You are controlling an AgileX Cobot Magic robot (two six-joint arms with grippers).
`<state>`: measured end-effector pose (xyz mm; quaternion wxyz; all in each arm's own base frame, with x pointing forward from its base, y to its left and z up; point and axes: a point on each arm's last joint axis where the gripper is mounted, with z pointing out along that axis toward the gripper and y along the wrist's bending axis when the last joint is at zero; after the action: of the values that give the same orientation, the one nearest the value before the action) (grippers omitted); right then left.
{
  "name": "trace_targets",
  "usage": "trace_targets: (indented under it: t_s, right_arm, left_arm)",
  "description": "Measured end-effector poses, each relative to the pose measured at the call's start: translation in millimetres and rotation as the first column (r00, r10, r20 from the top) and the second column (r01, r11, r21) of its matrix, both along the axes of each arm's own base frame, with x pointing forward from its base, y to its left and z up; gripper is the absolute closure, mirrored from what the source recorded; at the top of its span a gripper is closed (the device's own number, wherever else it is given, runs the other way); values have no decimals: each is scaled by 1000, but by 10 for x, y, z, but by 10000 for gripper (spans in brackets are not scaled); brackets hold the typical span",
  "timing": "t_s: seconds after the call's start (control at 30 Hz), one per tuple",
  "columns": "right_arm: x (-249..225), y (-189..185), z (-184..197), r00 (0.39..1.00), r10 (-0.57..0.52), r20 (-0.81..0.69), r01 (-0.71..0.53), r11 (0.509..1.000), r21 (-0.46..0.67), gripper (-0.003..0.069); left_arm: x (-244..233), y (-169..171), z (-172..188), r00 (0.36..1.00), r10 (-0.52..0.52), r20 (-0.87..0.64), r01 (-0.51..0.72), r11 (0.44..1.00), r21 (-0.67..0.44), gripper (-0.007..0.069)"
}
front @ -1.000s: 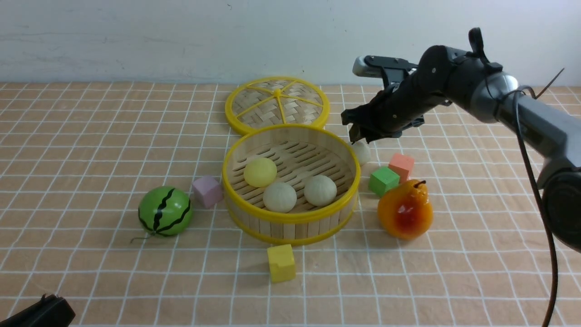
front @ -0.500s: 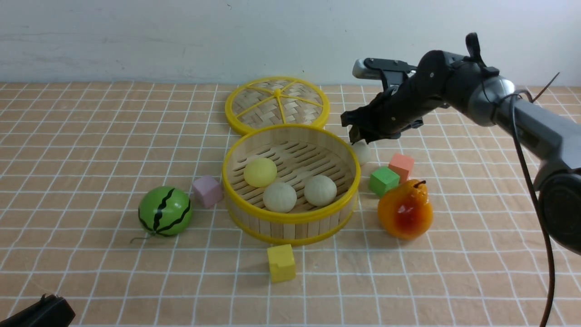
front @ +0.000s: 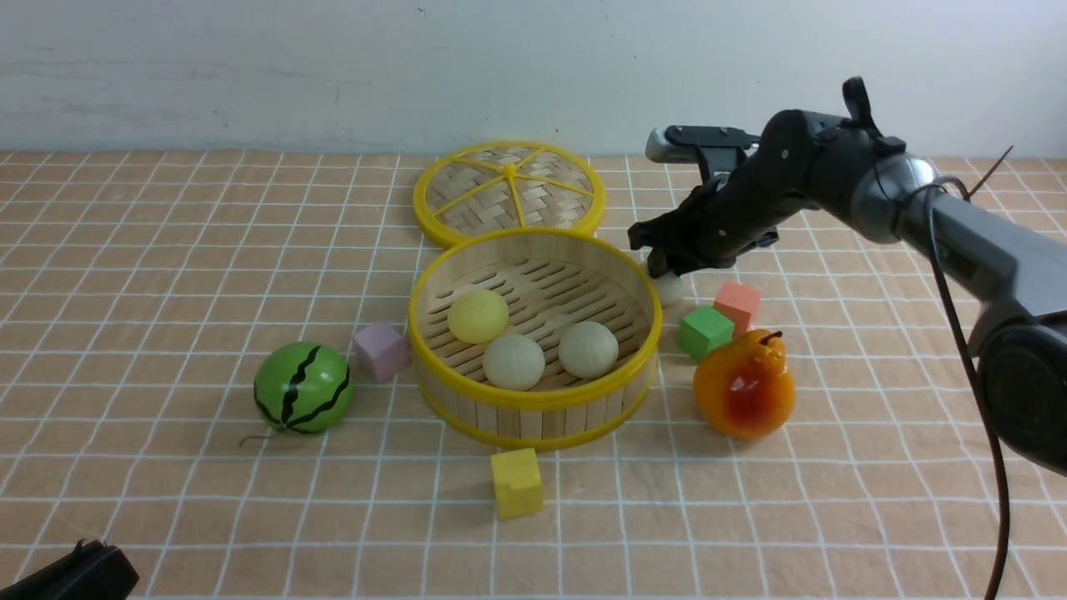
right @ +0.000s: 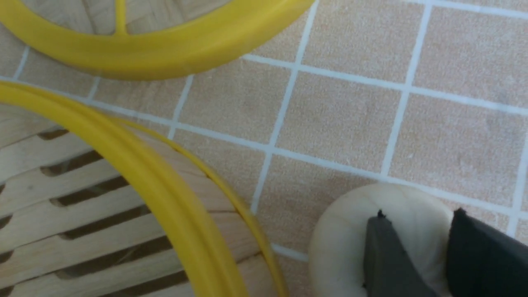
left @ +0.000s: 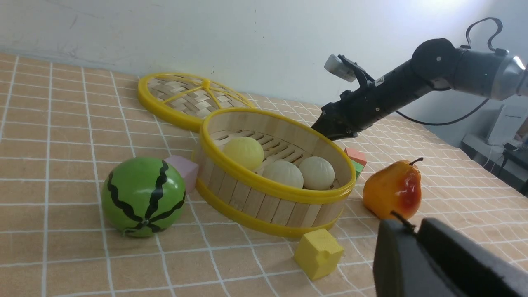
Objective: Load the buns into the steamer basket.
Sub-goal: Use the right arm to grab a steamed stuffed bun, then use the right arm to put the steamed stuffed bun into the steamer
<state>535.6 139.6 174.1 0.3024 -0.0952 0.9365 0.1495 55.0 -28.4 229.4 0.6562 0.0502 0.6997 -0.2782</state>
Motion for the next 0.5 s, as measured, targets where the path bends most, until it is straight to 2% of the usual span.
trace_targets:
  t_s: [0.03,0.1,0.2,0.33,0.5]
  right_arm:
    - [0,-1,0,1000,0,1,0,1000,-2,471]
    - [1,-6,-2,1000,2,2,-2,1000,-9,573]
    - [3,-16,1,1000,5,7,-4,1000,-26,651]
    - [-3,-26,18,1000,9,8,-8,999,-40,655]
    - [-89,-63,300,999,52,15,-51,994,-97,655]
  left_arm:
    - [0,0,0,1000,0,0,0,1000,0,564]
    - [0,0,0,1000,0,0,0,1000,0,561]
    - [0,0,0,1000,0,0,0,1000,0,557]
    - [0,0,0,1000,0,0,0,1000,0,553]
    - [0,0,0,1000,0,0,0,1000,0,549]
